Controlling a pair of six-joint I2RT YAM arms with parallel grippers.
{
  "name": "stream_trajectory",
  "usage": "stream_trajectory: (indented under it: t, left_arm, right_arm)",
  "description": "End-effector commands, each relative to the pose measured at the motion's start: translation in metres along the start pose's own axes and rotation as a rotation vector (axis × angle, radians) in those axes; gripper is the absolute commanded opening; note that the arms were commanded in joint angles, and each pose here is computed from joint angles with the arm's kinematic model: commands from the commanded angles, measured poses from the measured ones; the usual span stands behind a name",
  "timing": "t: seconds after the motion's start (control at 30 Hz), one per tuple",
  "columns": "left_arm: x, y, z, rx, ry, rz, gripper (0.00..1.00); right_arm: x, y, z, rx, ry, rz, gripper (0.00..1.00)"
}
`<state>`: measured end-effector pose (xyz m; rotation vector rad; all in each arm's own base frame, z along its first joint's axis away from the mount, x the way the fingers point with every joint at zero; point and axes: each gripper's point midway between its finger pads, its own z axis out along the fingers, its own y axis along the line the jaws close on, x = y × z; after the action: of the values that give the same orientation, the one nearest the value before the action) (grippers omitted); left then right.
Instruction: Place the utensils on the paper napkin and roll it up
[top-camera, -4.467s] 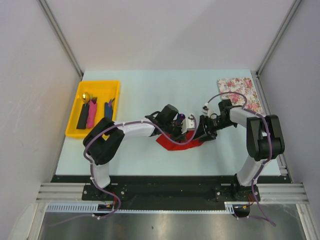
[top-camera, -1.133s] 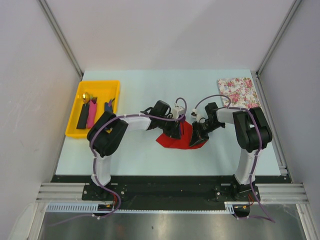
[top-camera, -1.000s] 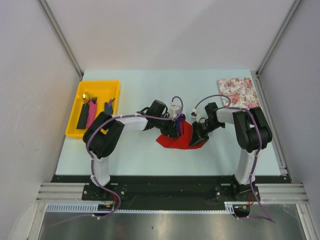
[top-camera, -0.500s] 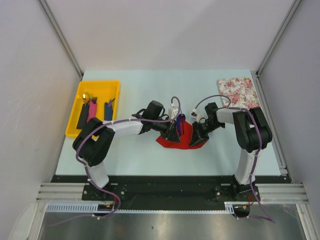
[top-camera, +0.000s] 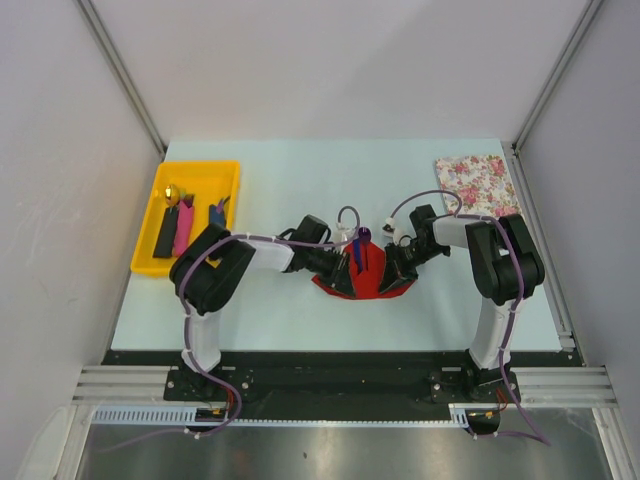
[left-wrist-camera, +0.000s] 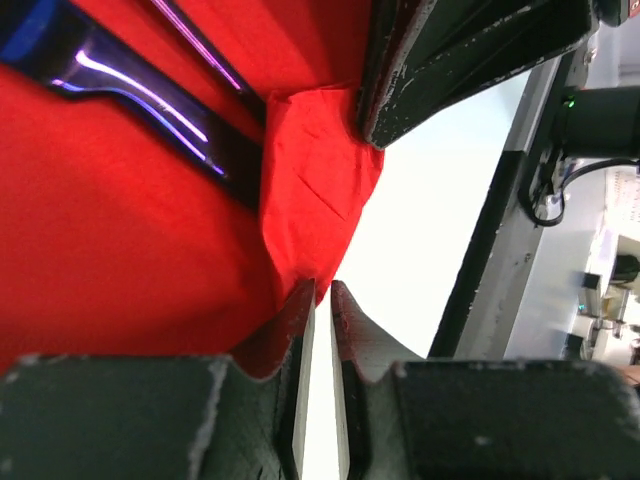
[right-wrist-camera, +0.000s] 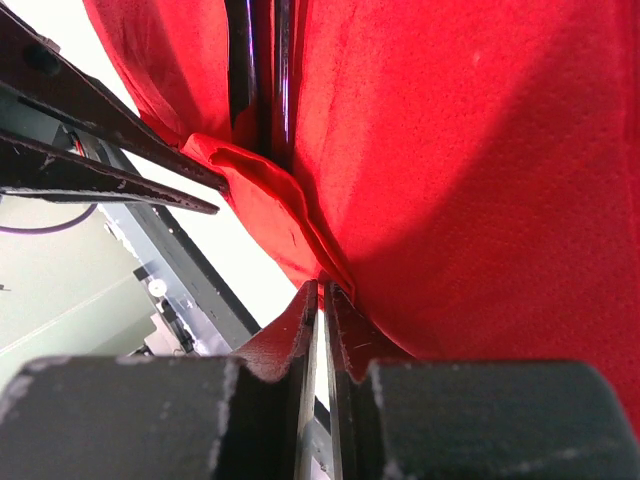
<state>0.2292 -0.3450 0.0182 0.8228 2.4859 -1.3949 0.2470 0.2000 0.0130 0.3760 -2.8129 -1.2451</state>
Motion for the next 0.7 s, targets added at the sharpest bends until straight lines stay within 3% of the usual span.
stream_trajectory:
  t: [0.0,0.17,0.47,0.6,0.67]
  left_arm:
    - [0.011,0.018,-0.003,-0.046,0.005,-0.071,0.18]
    - [0.012,0.013,-0.017,-0.036,-0.016,-0.063,0.24]
    - [0.001,0.015,-0.088,-0.13,-0.196,-0.092,0.59]
    - [0.011,0.036,-0.114,-0.233,-0.226,-0.172,0.62]
    - [0.012,0.033,-0.116,-0.216,-0.222,-0.147,0.6]
  right_arm:
    - [-0.004,-0.019,0.006,0.084,-0.015,-0.043,0.11]
    - [-0.006,-0.021,0.006,0.086,-0.016,-0.044,0.11]
    - [-0.01,-0.016,0.004,0.087,-0.025,-0.062,0.11]
    - [-0.01,-0.014,0.004,0.088,-0.023,-0.063,0.11]
    - [-0.01,-0.013,0.003,0.086,-0.024,-0.063,0.11]
